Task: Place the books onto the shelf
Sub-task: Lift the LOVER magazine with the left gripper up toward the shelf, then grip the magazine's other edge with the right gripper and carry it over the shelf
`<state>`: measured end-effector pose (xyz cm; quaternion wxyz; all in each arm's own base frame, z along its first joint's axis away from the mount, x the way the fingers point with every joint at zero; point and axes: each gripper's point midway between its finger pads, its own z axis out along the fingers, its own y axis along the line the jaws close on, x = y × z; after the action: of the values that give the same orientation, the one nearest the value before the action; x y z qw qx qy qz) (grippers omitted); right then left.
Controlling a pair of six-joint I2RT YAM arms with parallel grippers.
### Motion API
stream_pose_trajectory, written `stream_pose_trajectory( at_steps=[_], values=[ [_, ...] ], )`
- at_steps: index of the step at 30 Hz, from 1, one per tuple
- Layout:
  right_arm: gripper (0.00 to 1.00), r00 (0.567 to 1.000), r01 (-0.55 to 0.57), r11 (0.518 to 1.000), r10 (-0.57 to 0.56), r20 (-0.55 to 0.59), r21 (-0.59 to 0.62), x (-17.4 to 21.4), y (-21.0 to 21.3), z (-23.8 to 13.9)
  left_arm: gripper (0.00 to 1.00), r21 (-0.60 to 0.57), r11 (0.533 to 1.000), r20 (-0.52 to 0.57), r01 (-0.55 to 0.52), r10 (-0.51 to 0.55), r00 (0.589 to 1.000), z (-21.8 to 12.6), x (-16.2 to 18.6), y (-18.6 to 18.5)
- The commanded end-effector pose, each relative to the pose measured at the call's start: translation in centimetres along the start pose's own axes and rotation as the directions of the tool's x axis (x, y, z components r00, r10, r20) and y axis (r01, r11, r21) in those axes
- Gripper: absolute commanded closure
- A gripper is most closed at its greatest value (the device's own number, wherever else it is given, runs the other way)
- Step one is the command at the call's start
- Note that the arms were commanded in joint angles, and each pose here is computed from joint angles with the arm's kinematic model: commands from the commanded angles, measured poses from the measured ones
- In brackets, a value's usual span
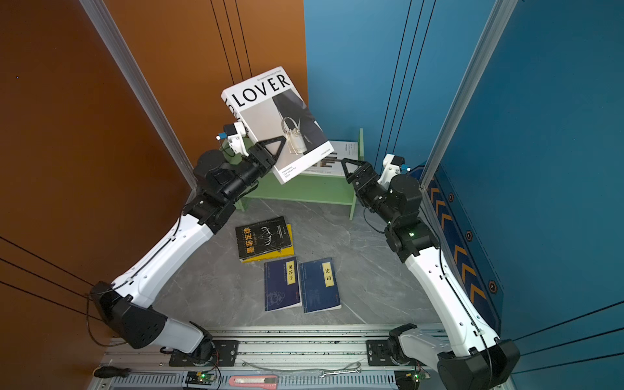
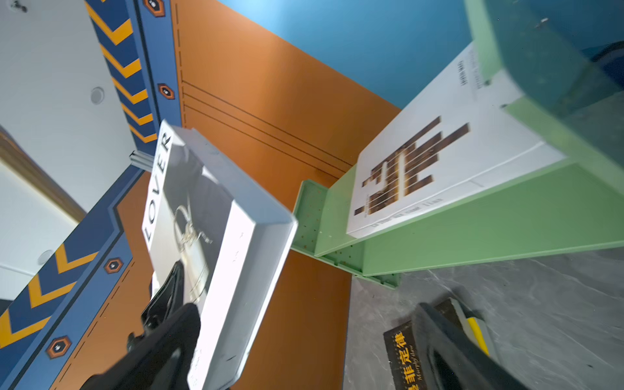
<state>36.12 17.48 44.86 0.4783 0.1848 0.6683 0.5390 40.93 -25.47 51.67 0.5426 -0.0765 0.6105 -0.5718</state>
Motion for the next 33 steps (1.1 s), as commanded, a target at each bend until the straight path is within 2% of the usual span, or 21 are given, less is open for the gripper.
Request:
stream_pose_trajectory(
  at_steps=[1, 6, 8, 14, 17, 24, 29, 33],
  values=[
    [0.0, 0.999, 0.014, 0.995, -0.011, 0.032, -0.097, 1.0, 2.5, 1.7, 0.86, 0.11, 0.994, 0.119, 0.011, -0.024, 0.993, 0.6, -3.3, -2.4],
    [0.0, 1.0, 0.016, 0.984, -0.017, -0.003, -0.177, 4.5, 4.4, 4.2, 0.91, 0.131, 0.988, 0.13, 0.085, -0.102, 0.986, 1.5, -3.1, -0.8],
    [0.0, 0.999, 0.007, 0.981, -0.013, -0.029, -0.193, 5.7, 5.1, 5.3, 0.9, 0.136, 0.984, 0.131, 0.112, -0.13, 0.983, 1.3, -2.9, -0.3],
    [0.01, 1.0, 0.002, 0.977, -0.006, -0.017, -0.211, 7.4, 5.3, 7.5, 0.9, 0.153, 0.975, 0.098, 0.163, -0.179, 0.979, 0.8, -2.0, 0.0],
    [0.05, 1.0, -0.016, 0.969, 0.013, -0.014, -0.247, 8.0, 5.4, 8.4, 0.9, 0.16, 0.97, 0.098, 0.18, -0.197, 0.975, 0.4, -2.0, 0.2],
    [0.31, 0.993, -0.119, 0.941, 0.112, -0.04, -0.317, 8.8, 5.5, 10.2, 0.89, 0.176, 0.957, 0.102, 0.231, -0.251, 0.963, 0.2, -2.2, 1.0],
    [0.46, 0.993, -0.117, 0.947, 0.115, -0.024, -0.299, 8.6, 5.1, 10.4, 0.89, 0.193, 0.946, 0.092, 0.261, -0.283, 0.955, 0.4, -2.3, 1.2],
    [0.58, 0.993, -0.115, 0.947, 0.112, -0.026, -0.3, 8.4, 5.0, 10.4, 0.83, 0.214, 0.936, 0.08, 0.281, -0.304, 0.949, 0.7, -2.4, 1.1]
  ],
)
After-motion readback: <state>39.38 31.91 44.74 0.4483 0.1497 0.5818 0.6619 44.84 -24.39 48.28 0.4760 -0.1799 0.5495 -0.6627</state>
